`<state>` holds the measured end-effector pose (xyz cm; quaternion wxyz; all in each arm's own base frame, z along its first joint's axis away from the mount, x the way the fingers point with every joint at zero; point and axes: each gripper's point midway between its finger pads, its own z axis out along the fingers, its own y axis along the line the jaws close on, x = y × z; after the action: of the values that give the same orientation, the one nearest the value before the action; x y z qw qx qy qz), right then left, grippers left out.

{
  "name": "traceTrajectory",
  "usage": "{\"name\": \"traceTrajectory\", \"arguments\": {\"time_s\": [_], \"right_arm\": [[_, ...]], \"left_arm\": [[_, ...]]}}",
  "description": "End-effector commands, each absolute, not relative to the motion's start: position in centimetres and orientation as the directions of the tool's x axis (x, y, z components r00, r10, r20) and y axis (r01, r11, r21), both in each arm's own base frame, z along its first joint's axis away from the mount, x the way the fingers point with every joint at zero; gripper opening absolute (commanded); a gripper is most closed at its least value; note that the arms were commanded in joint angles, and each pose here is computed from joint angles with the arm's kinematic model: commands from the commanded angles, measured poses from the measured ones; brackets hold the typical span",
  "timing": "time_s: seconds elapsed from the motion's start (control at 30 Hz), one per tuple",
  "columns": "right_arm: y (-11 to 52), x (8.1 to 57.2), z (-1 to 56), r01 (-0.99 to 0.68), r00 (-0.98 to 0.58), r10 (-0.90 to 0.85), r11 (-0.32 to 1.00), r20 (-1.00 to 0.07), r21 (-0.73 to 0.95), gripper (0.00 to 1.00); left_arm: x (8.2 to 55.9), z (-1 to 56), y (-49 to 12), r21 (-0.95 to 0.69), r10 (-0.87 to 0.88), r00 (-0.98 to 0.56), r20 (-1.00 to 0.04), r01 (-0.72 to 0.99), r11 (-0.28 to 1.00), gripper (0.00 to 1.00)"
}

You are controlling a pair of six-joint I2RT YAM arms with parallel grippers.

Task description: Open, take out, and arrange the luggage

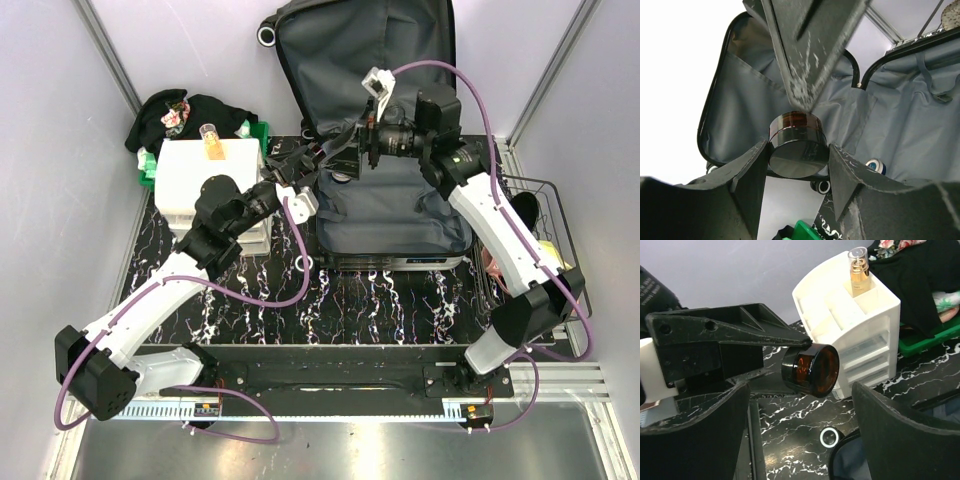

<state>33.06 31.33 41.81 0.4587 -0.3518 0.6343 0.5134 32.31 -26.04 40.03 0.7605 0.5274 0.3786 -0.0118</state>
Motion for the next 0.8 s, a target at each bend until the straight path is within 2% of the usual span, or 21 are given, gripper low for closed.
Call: {"name": "traceTrajectory", "arguments": {"time_s": [0.0, 0.27, 0.37, 0.57, 0.77], "right_arm": [[31.0, 32.7, 42.9, -0.931, -0.167, -0.036, 0.335, -0.985, 0.146, 0.91], [32.0, 34.5, 42.0, -0.872, -0.095, -0.126, 0.489, -0.988, 0.022, 0.89], [32.2, 34.7, 42.3, -0.867, -0.083, -0.125, 0.499, -0.989, 0.01, 0.89], [32.9, 34.5, 41.8, -0.866, -0.081, -0.144, 0.5, -0.986, -0.002, 0.81], [32.9, 35.2, 39.6, -0.851, -0.122, -0.227, 0.525, -0.966, -0.016, 0.81]], "left_arm": [[31.7, 44.1, -25.2, 0.792, 0.36, 0.748, -0.558, 0.35, 0.499, 0.0], [31.6, 43.5, -25.5, 0.791, 0.368, 0.733, -0.572, 0.375, 0.483, 0.01], [31.5, 43.2, -25.8, 0.794, 0.375, 0.729, -0.572, 0.378, 0.476, 0.0], [31.7, 43.0, -25.8, 0.791, 0.381, 0.722, -0.578, 0.38, 0.48, 0.0], [31.9, 43.1, -25.9, 0.785, 0.384, 0.713, -0.587, 0.383, 0.487, 0.0]]}}
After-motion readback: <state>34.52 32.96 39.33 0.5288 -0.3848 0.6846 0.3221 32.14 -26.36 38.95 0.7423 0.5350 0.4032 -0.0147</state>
